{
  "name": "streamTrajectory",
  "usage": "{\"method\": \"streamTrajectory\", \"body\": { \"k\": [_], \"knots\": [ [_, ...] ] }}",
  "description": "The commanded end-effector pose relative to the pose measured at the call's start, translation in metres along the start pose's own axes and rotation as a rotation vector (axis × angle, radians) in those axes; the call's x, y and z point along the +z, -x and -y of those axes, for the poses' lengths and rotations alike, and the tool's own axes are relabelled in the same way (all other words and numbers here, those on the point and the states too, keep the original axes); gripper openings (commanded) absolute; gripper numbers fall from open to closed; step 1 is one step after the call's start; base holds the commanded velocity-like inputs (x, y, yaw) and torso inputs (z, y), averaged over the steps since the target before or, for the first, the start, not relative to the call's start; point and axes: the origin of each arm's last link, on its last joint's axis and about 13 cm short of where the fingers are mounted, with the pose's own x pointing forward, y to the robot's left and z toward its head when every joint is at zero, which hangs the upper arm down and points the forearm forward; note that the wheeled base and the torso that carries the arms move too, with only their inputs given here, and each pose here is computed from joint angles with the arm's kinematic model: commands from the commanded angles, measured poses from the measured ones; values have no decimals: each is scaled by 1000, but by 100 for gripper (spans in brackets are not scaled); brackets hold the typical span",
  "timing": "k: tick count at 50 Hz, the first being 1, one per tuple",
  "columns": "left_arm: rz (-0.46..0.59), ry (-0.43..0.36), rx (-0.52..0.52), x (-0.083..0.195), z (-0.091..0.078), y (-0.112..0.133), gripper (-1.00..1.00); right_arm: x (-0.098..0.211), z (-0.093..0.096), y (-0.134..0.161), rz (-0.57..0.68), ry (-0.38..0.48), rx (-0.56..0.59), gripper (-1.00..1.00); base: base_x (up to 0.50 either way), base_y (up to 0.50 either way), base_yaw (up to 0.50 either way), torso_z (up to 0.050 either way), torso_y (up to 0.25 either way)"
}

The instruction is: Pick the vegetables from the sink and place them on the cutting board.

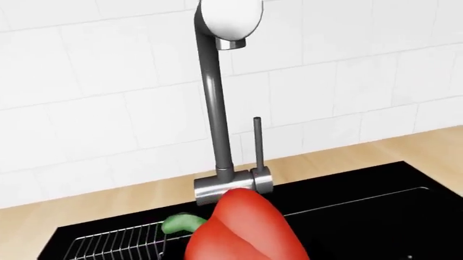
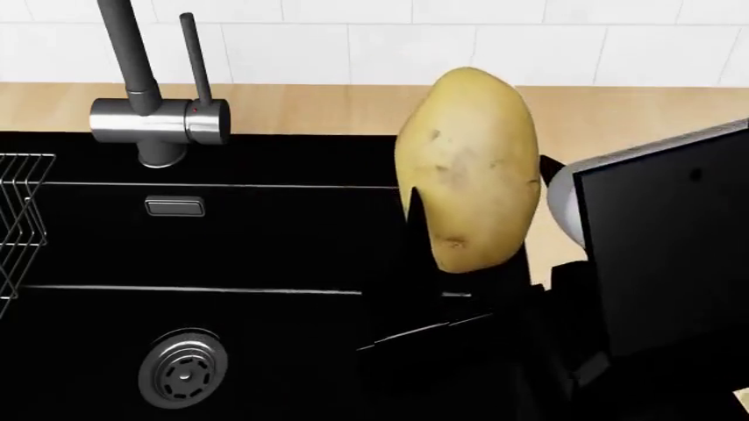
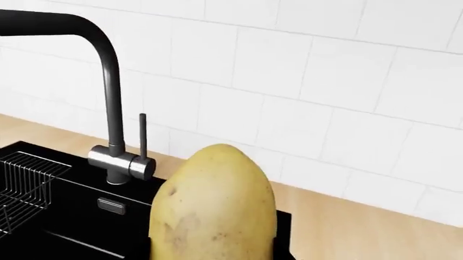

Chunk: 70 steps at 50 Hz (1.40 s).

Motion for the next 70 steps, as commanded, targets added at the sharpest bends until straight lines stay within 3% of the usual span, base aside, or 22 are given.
{"method": "streamTrajectory", "body": {
  "k": [1, 31, 70],
  "knots": [
    [5, 21, -37, -2, 3, 1, -100, -2, -1, 6, 59, 10, 21, -100, 0, 0, 0, 0, 0],
    [-5, 39, -34, -2, 5, 6, -100, -9, 4, 9, 28, -15, -21, -100, -294, -8, 0, 0, 0],
    [-24, 48, -31, -9, 7, 6, -100, -20, 8, 11, 7, -32, -38, -100, -145, -459, 0, 0, 0]
  ]
}}
